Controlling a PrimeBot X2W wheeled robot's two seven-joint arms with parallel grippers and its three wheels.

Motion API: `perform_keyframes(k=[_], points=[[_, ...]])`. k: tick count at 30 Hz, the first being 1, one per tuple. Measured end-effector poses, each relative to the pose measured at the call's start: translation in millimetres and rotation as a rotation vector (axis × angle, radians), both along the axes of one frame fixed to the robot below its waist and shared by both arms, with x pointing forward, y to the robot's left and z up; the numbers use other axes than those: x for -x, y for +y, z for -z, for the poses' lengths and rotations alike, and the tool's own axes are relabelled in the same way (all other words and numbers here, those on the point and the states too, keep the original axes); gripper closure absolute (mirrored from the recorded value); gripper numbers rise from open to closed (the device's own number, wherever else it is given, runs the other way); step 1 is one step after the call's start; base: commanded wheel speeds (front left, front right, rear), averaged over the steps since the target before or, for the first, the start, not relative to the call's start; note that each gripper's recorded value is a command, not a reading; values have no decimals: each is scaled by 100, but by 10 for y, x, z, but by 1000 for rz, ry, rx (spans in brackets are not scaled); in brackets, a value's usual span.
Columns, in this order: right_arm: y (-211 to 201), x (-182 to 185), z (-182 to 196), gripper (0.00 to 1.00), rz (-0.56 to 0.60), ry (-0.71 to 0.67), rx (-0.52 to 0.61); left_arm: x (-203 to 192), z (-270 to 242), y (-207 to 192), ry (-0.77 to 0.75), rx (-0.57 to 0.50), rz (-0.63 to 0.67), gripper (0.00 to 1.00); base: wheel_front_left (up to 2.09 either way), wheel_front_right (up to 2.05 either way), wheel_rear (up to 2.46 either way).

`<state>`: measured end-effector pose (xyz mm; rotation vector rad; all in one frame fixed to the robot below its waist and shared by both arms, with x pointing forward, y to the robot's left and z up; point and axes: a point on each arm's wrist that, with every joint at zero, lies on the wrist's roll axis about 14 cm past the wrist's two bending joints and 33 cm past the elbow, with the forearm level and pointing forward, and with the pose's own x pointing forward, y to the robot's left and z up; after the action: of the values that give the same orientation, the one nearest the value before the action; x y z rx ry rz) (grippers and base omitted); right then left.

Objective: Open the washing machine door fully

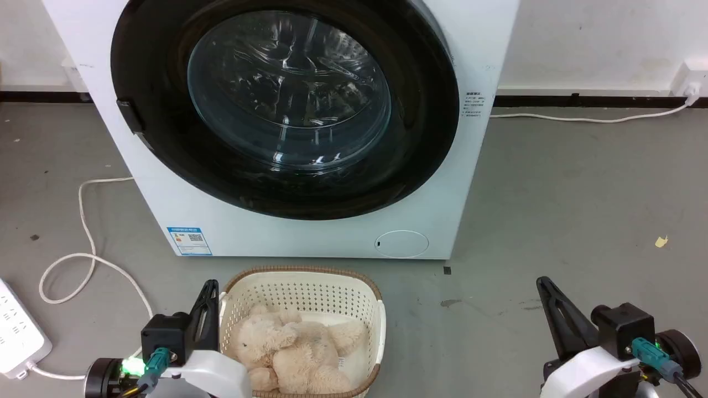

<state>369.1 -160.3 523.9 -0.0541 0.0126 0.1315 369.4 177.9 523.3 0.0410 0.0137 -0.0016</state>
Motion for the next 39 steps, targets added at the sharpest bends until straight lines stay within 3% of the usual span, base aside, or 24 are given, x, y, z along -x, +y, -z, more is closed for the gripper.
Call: perform_keyframes(k=[39], points=[[0,0,0,100,0,0,0,0,0,0,0,0,0,100,0,0,0]])
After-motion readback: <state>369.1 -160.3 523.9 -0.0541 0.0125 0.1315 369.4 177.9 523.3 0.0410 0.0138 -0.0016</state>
